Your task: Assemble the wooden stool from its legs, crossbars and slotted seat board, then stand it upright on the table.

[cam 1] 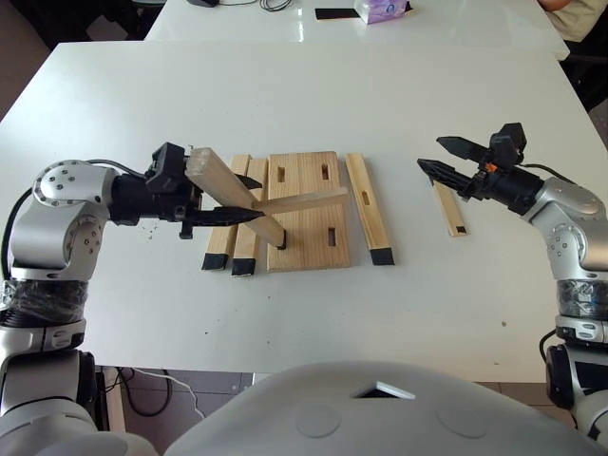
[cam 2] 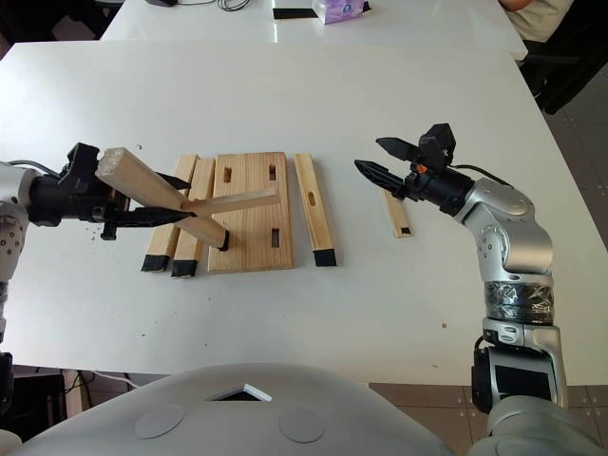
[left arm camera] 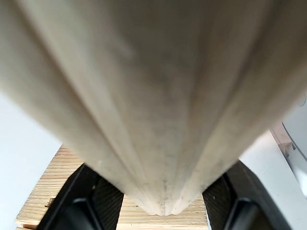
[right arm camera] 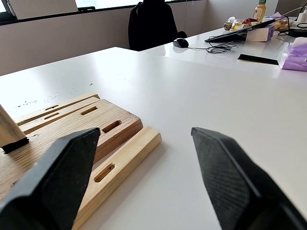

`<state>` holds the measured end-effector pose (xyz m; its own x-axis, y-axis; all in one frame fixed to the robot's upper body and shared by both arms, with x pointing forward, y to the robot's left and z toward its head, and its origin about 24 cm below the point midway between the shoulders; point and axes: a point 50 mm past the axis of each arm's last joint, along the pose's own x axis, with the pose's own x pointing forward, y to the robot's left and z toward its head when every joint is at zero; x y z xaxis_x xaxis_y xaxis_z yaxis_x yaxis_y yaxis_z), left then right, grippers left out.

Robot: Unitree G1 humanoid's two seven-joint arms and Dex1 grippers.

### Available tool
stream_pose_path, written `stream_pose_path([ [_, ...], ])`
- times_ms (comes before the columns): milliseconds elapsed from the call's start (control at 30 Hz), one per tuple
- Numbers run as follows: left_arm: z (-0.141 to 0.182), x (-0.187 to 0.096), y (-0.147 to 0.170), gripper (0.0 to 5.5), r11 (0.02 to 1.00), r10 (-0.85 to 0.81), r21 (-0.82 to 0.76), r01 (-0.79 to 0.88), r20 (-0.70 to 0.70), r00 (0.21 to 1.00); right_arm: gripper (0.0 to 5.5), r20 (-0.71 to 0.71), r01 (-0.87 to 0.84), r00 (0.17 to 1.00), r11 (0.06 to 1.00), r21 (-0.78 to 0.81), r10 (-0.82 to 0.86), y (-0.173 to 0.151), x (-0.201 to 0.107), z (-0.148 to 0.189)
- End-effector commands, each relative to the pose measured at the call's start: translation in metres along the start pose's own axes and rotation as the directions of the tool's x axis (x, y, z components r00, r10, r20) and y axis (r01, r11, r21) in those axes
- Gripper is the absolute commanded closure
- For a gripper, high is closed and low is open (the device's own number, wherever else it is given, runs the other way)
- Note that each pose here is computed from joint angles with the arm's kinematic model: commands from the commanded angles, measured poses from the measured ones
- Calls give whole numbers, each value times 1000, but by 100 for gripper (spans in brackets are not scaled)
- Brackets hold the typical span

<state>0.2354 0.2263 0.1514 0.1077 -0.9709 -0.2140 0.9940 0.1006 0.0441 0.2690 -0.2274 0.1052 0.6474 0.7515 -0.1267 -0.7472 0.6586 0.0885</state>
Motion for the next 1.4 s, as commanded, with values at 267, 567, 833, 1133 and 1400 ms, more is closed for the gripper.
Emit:
stream_pose_path([
  [267,-51,27,-32,346,995,21,-95,-37,-168,986,199,-15,-17,1000,999,38,18,21,4,-13],
  [567,-38,17,-22,346,993,-86,-93,66,-228,970,199,2,2,1000,997,79,-2,33,10,-20],
  [833,-53,24,-29,346,983,-164,-122,134,-289,943,199,23,23,999,994,109,-26,41,16,-30],
  [1133,-56,27,-18,346,999,-9,-50,-4,-254,967,199,16,45,999,994,96,-47,34,13,-27],
  [1400,-33,27,-15,210,987,150,-38,-154,-93,984,199,16,88,996,994,64,-90,18,4,-19],
])
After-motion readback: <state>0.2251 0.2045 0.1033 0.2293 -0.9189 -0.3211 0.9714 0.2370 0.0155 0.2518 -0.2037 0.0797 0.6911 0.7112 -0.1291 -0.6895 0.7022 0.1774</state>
